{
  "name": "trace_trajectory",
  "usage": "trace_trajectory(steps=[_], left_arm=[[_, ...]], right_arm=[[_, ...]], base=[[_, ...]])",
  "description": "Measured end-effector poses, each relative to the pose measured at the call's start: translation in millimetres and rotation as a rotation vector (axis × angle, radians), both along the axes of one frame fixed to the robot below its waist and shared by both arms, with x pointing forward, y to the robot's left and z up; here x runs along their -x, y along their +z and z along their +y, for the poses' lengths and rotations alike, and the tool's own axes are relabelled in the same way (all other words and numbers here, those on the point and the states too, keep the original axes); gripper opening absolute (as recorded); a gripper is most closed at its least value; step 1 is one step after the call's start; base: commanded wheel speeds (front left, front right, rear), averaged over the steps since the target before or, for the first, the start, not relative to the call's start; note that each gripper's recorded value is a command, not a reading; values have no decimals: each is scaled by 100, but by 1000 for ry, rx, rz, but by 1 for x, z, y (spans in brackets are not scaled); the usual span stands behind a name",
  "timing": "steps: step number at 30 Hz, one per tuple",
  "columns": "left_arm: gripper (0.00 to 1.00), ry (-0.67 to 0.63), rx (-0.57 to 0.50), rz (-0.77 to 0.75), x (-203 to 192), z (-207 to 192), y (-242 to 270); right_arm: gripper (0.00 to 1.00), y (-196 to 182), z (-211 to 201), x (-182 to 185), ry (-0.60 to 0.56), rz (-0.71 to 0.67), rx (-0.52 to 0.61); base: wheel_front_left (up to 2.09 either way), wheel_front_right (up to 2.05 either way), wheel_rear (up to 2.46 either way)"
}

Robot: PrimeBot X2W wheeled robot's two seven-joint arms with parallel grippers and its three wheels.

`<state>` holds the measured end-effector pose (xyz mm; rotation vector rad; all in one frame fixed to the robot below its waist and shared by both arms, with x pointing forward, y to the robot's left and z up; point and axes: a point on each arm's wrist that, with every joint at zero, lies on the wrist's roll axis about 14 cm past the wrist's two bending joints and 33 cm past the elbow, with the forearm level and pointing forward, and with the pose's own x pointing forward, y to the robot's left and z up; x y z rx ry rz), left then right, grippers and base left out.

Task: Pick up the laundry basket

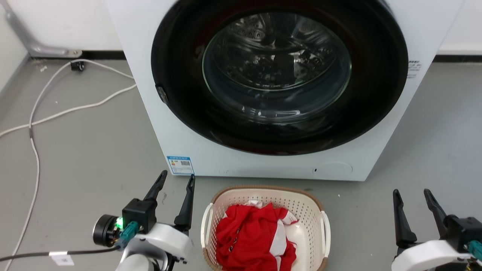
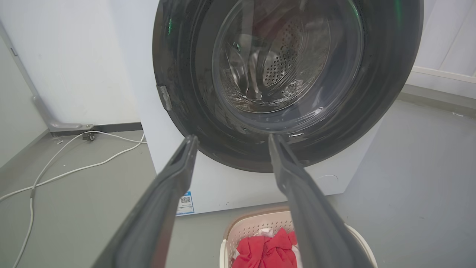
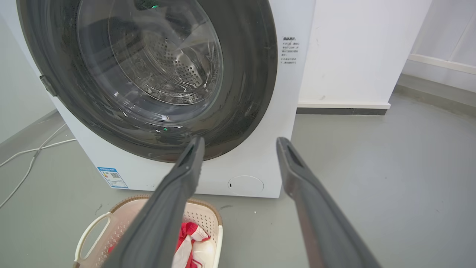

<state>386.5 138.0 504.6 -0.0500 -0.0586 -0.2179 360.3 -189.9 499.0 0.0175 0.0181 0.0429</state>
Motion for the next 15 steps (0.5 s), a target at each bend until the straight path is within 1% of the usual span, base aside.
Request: trace_trajectory(steps=[3, 7, 11, 15], left_arm=[[100, -8, -3, 23, -10, -2, -7], [100, -21, -4, 92, -27, -6, -30], [100, -38, -8, 177, -47, -10, -59], [100, -53, -9, 283, -65, -12, -97]], right_arm=[[100, -10, -1, -9, -3, 35, 4], [100, -32, -2, -24, -6, 101, 4], [100, -61, 1, -41, 0, 180, -7], [100, -98, 7, -57, 15, 280, -5]], base=[[0, 0, 0], [0, 0, 0], [0, 0, 0], [0, 0, 0]])
